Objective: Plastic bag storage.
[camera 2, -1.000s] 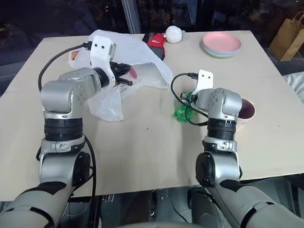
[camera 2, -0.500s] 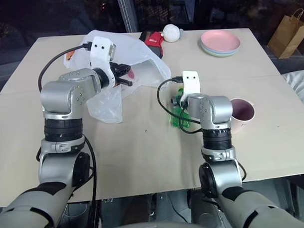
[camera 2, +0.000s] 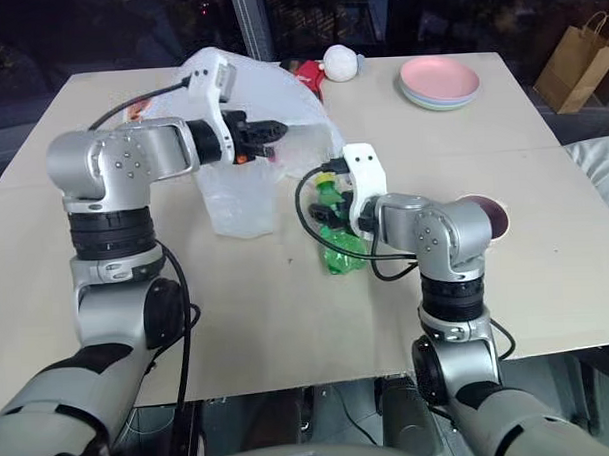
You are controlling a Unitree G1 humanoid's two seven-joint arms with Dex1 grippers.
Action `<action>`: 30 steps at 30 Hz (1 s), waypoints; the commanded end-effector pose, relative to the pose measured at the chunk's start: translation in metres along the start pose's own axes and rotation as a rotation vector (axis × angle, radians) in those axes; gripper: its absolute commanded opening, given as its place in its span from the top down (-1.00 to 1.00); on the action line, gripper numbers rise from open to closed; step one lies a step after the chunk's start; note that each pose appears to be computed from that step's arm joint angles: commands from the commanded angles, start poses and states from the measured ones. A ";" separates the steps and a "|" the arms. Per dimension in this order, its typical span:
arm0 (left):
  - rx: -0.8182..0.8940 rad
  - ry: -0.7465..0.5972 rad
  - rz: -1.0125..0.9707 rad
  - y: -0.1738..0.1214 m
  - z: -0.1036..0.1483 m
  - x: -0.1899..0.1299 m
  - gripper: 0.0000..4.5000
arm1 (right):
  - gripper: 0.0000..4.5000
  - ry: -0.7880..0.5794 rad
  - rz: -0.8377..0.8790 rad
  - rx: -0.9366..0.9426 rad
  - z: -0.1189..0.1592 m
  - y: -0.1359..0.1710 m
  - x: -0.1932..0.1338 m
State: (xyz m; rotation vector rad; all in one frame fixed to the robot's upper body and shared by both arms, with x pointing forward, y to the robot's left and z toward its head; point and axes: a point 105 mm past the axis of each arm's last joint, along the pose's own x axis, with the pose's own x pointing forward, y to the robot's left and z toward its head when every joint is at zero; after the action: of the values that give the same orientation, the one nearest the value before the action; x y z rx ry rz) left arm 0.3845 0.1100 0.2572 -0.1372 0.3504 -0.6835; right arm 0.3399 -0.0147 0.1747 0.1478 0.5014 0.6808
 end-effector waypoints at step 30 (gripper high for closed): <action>-0.259 -0.073 -0.076 0.001 0.006 -0.022 1.00 | -0.97 -0.473 0.260 0.057 0.079 0.028 0.021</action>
State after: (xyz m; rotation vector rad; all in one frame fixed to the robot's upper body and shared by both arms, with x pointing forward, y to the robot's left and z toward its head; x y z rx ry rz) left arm 0.3541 0.0833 0.2648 -0.4253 0.4138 -0.9260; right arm 0.4084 0.0044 0.2146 0.4684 0.1315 0.6777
